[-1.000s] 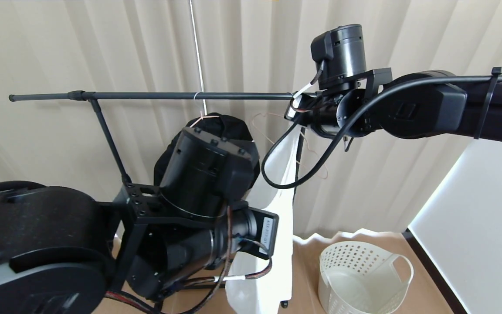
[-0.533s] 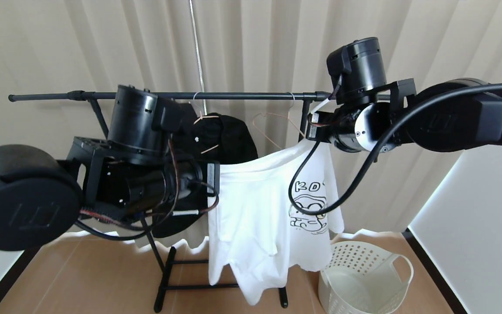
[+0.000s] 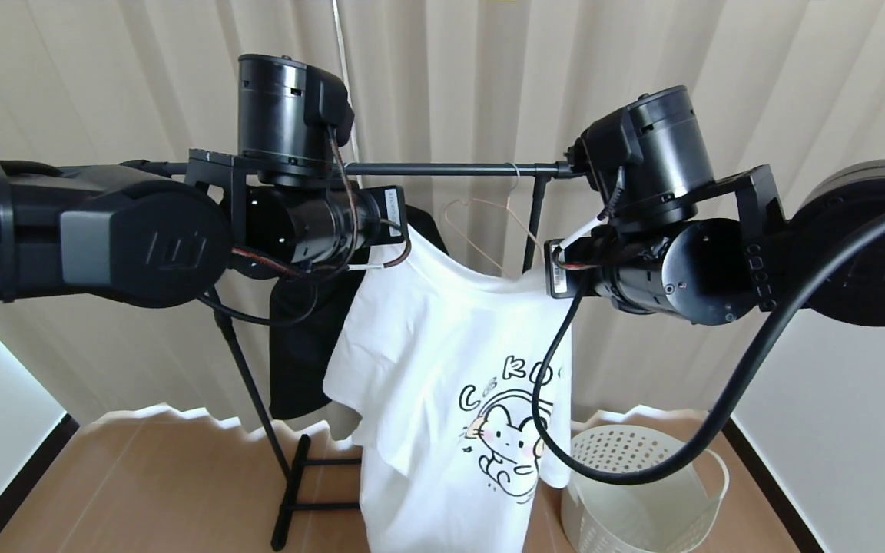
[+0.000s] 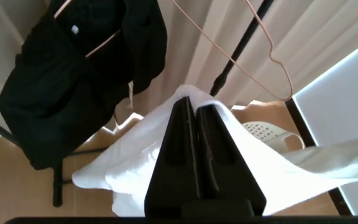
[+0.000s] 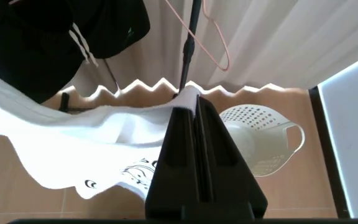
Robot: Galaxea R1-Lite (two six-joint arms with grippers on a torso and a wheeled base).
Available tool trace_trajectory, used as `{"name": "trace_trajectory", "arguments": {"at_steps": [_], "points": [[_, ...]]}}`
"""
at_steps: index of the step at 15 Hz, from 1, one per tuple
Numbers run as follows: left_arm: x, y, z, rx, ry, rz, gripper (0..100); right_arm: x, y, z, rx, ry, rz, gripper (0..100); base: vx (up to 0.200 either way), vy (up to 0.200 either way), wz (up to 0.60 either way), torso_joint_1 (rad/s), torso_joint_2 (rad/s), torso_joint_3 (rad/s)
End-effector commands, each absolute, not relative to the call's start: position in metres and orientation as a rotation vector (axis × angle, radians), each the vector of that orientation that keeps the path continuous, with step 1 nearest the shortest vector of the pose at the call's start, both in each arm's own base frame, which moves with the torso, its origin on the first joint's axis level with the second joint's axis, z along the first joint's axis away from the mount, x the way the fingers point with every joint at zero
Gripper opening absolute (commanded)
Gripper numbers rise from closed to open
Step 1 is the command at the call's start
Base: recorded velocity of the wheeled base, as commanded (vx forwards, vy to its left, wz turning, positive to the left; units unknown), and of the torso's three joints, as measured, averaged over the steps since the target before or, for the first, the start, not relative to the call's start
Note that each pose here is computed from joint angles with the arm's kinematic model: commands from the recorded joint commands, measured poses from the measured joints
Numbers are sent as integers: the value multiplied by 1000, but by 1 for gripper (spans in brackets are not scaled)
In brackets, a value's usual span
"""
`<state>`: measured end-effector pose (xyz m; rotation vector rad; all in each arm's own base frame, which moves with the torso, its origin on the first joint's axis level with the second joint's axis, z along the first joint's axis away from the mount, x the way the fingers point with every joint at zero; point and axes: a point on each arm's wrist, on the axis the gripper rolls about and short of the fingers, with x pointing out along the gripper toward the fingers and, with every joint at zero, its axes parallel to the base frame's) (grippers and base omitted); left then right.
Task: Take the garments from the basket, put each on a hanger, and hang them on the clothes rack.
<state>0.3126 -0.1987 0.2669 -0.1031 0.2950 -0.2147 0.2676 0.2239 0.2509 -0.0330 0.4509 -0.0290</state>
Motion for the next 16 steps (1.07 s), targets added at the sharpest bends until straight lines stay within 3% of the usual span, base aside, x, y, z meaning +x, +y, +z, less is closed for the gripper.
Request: {"name": "trace_trajectory", "arguments": {"at_steps": [1,6,7,13,16], "points": [[315,-201,271,-108,278,-201,0,266,224,248,-45,460,-28,0,0,0,0,0,0,0],[303,-210,291,-126,223,-239,0,267,224,241,-64,477,-30,0,0,0,0,0,0,0],[302,-212,293,-131,217,-245,0,266,224,239,-74,483,-29,100,0,0,0,0,0,0],[299,-219,306,-151,177,-266,0,252,217,209,-296,574,24,100,0,0,0,0,0,0],[296,-220,310,-156,163,-254,0,235,214,208,-315,620,214,100,0,0,0,0,0,0]]}}
